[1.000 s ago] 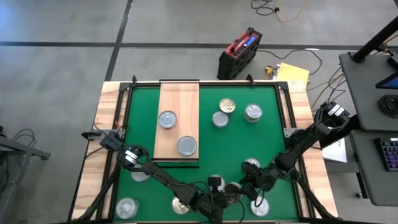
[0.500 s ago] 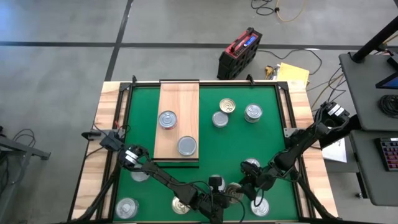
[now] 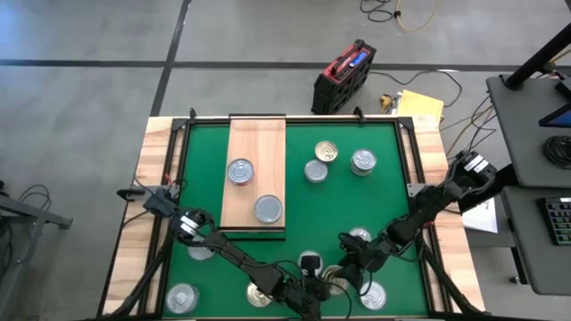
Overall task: Stack canned seafood by type on shelf
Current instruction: Put the blue and pink tuna can on the shelf
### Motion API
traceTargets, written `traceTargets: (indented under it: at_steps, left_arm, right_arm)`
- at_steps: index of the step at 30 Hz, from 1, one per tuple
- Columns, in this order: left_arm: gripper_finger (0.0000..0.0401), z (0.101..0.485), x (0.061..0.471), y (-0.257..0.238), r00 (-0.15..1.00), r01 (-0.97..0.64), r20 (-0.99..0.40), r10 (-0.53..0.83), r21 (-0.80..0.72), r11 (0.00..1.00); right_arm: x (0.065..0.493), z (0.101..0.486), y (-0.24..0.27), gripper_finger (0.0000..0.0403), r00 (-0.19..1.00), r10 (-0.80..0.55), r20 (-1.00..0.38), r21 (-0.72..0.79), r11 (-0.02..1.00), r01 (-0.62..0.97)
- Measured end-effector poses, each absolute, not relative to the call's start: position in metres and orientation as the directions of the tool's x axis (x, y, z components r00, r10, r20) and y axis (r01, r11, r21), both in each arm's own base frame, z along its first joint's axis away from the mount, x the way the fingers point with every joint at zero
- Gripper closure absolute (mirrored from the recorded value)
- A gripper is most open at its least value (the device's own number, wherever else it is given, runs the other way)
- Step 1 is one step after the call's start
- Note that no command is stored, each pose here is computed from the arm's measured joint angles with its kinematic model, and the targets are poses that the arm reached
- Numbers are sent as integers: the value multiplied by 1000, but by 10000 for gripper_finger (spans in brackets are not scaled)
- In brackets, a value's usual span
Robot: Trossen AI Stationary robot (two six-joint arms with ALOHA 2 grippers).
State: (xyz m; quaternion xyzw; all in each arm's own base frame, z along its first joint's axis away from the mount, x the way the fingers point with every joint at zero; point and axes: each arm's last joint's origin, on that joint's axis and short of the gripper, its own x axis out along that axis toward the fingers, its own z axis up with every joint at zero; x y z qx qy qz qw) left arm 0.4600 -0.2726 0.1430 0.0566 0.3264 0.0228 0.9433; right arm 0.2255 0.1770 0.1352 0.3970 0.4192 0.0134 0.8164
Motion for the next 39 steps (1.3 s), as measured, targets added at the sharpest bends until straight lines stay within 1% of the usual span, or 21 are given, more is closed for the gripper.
traceTargets:
  at_steps: [3,6,9,13,14,18,27,31,34,37,39]
  left_arm:
    - [401,143,460,-273,789,-1,-610,78,126,992]
    - [401,143,460,-273,790,3,-608,83,140,990]
    - [401,143,460,-273,789,8,-608,86,150,989]
    - [401,152,460,-272,782,-20,-607,139,199,980]
    - [401,156,460,-273,781,-31,-604,161,220,975]
    - [401,176,458,-276,772,-68,-592,232,287,956]
    - [401,201,449,-283,753,-83,-589,294,358,930]
    - [401,213,445,-288,759,-111,-559,334,393,913]
    - [401,216,444,-291,763,-87,-572,301,371,925]
    - [401,214,447,-292,767,-26,-607,208,295,955]
    - [401,211,453,-290,783,-14,-599,168,253,967]
  right_arm:
    - [224,138,176,177,646,365,-670,662,689,296]
    - [222,142,175,214,650,365,-667,660,694,288]
    - [221,147,172,273,658,363,-660,657,703,271]
    - [222,151,169,369,662,353,-661,636,732,244]
    - [221,152,168,380,662,355,-660,630,742,231]
    - [218,158,167,392,657,361,-662,618,759,205]
    - [212,176,159,395,706,316,-633,582,796,166]
    - [209,184,156,395,726,297,-620,565,811,150]
    - [206,183,153,395,712,282,-643,543,824,164]
    - [202,180,151,395,663,288,-691,533,823,198]
    - [201,177,150,394,629,299,-717,534,816,221]
